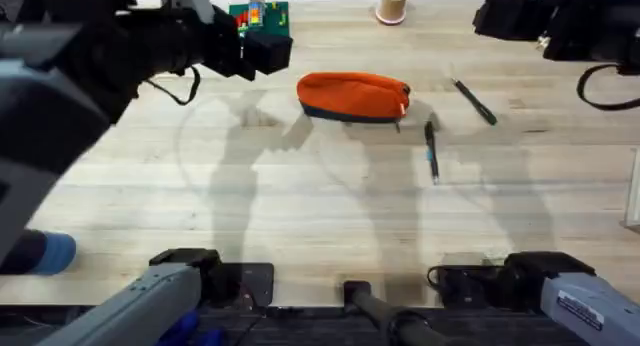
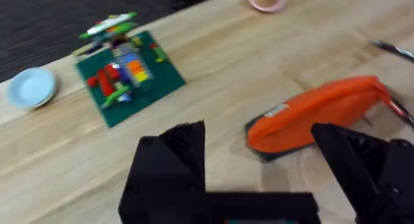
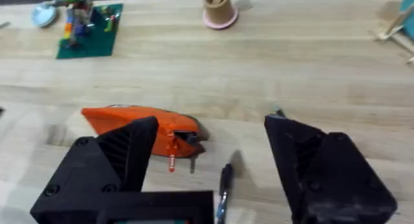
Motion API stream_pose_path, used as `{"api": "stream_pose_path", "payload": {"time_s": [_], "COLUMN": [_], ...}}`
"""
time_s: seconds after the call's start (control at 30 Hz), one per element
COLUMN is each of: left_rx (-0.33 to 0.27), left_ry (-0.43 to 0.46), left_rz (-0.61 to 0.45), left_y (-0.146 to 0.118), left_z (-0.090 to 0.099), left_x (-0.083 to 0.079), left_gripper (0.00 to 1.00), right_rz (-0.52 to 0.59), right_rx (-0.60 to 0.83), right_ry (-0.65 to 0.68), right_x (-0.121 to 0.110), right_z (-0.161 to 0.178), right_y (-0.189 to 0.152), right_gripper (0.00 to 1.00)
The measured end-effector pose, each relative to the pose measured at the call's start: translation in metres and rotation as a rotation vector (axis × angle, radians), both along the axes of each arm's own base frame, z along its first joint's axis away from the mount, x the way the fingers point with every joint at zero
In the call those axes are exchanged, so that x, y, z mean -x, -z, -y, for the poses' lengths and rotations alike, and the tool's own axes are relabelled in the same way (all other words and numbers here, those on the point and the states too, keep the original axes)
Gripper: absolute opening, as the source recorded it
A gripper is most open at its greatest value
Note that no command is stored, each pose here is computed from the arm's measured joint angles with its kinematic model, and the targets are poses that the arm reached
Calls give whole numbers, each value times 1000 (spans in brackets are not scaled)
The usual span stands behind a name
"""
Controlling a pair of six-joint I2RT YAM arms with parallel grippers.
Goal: Unzip the bag, pick up the pens from the table one at a time and place them inside, then zip the bag closed.
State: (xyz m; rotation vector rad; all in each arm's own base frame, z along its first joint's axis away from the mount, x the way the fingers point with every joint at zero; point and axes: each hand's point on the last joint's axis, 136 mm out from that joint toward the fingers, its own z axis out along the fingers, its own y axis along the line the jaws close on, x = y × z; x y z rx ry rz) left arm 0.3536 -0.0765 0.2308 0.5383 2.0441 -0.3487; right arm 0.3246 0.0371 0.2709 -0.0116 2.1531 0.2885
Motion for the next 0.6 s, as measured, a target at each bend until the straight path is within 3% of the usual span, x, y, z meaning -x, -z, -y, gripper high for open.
{"api": "stream_pose_path", "payload": {"time_s": [0.13, 0.43, 0.6], "left_rx": [-30, -114, -91], "left_ry": [147, 407, 498], "left_rz": [-5, 130, 158], "left_y": [7, 6, 9], "left_z": [15, 37, 45], "left_x": [2, 13, 16], "left_gripper": [993, 992, 992], "right_rz": [-12, -38, -38], "right_rx": [-38, -60, -66], "right_ry": [-24, -44, -48], "right_x": [2, 7, 7], "right_z": [-7, -12, -13], "right_y": [0, 4, 3], "right_gripper": [996, 996, 996]}}
